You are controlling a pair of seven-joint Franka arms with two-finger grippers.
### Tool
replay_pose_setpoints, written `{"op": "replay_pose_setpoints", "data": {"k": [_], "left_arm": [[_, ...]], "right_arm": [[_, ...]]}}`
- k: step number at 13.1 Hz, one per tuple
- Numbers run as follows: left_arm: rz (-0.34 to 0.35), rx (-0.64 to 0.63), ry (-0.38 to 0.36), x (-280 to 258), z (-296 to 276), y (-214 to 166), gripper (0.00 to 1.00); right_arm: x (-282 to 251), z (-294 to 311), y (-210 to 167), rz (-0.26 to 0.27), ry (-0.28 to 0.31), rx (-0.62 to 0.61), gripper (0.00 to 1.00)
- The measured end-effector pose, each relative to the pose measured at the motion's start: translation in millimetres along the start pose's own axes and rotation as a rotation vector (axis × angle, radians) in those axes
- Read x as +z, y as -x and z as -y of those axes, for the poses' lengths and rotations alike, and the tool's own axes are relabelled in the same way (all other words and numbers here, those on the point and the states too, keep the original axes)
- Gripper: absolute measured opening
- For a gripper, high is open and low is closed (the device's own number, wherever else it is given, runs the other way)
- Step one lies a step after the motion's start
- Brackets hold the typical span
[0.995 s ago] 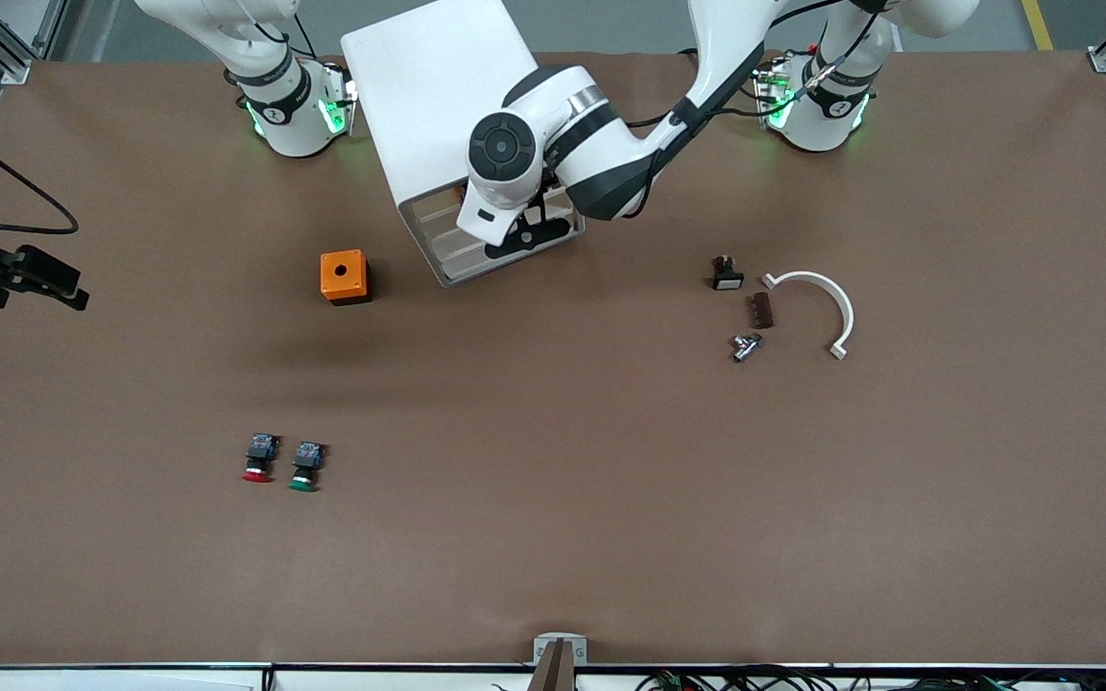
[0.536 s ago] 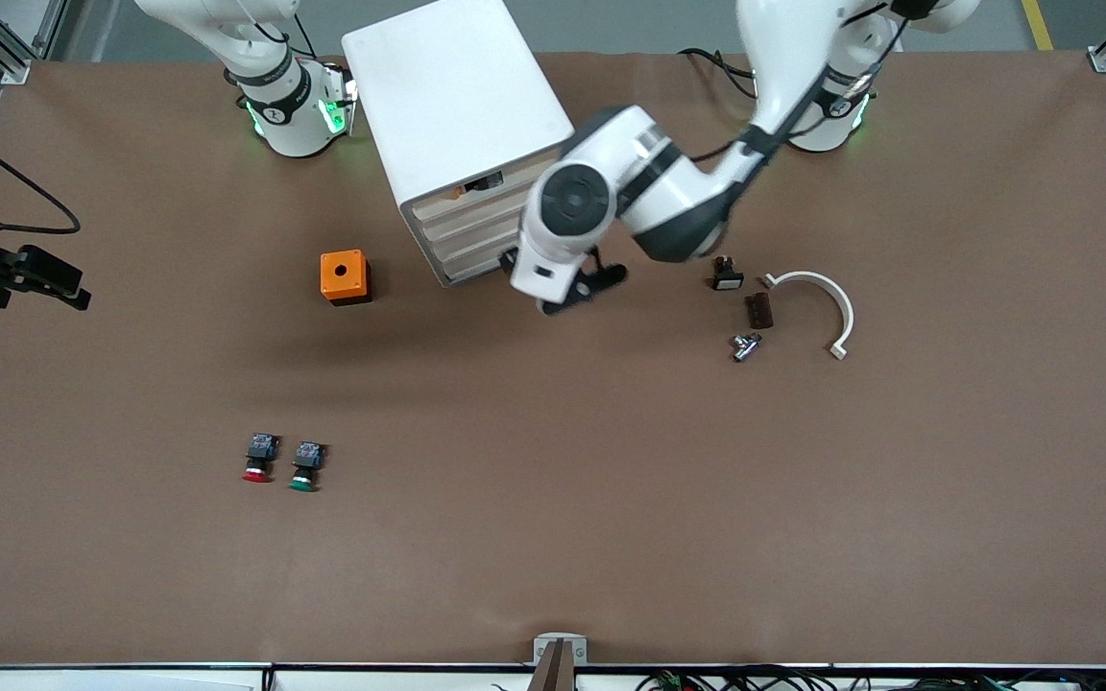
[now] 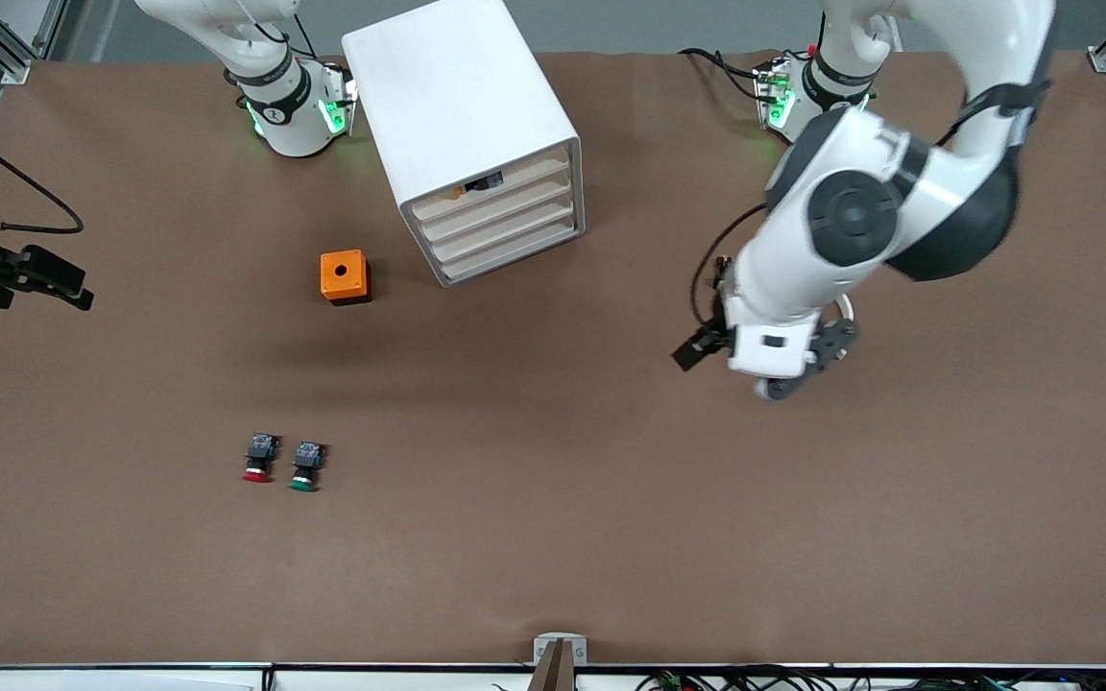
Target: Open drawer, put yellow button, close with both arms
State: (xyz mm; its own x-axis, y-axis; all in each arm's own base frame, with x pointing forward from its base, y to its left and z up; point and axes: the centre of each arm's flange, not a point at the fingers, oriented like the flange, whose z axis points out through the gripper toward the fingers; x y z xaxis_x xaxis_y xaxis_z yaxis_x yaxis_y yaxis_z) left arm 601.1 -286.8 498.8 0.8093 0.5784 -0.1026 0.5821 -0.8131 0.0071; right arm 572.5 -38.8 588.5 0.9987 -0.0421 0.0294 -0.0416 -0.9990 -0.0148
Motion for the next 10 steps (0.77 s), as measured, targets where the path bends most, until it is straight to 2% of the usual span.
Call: {"op": "replay_pose_setpoints", "data": {"k": [5,10], "left_arm": [[-0.024,0.094,-0.018,-70.1,92.2,-66.4,1.00],[-0.029,0.274,-0.038,-105.6,141.4,-82.9,1.00]], "right_arm": [[-0.3,1.1,-0.3,-0.002,0.000,-0.002,1.00],[-0.3,10.1,-0.4,-0.002,0.000,-0.017,1.00]]}}
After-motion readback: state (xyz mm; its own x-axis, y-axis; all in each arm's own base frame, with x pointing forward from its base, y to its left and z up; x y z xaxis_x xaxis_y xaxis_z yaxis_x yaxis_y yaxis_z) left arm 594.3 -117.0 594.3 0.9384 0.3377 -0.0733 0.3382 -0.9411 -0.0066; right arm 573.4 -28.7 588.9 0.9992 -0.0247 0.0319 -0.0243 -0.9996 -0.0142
